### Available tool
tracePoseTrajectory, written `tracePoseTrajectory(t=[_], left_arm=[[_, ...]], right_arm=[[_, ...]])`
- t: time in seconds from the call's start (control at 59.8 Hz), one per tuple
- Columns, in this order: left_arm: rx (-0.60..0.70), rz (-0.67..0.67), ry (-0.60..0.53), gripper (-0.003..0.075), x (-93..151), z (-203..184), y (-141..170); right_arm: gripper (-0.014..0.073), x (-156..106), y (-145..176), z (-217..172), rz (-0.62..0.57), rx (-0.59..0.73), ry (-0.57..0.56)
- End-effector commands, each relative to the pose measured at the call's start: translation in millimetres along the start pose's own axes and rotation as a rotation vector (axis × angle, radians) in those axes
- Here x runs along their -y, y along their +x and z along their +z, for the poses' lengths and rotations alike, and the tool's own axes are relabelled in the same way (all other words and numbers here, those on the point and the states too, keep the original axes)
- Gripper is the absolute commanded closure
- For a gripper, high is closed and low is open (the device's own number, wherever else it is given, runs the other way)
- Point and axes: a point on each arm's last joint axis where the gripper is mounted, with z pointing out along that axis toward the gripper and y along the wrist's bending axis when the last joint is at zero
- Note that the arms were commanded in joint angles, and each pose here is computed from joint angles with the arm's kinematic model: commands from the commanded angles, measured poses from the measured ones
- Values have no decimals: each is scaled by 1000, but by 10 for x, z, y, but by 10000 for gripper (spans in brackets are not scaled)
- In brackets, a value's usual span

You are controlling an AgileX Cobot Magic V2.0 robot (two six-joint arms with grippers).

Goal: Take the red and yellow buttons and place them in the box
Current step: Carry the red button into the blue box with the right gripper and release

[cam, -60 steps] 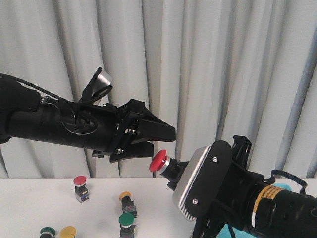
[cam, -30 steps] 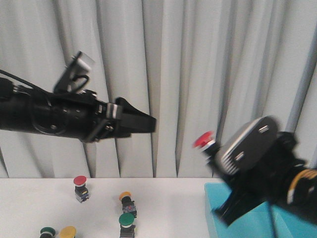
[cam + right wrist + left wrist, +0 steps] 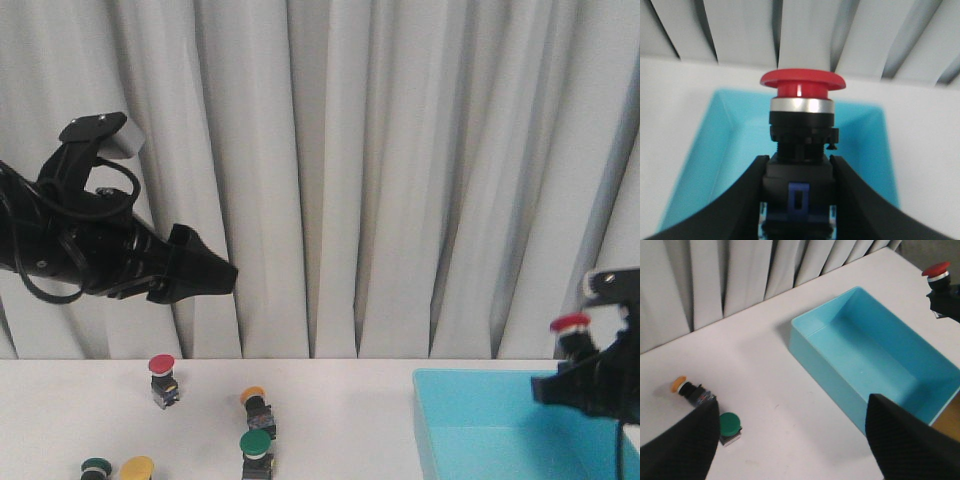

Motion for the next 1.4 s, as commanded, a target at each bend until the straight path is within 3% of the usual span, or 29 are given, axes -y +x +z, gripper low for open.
tracePoseTrajectory(t=[0.0,0.268,0.686,0.836,1.154,1.238,1.388], left_arm=[[73,-24,-45,140,53,-201,-97],[47,-25,-68,140,33,-204,-73],[33,-25,-61,140,42,-202,-61],[31,-26,-60,140,43,-202,-59],[29,-26,-59,140,45,-201,-57],[22,-26,-57,140,46,-201,-51],[-14,-21,-77,140,28,-202,-18]], right_arm=[[527,-11,-28,151,32,-20,-9],[522,-130,414,760,89,-299,-77],[485,-262,676,1090,-10,-388,-210],[410,-266,751,1175,-34,-408,-212],[69,-274,720,1212,-68,-388,-224],[28,-281,627,1178,-70,-381,-238],[28,-278,295,970,-74,-299,-256]])
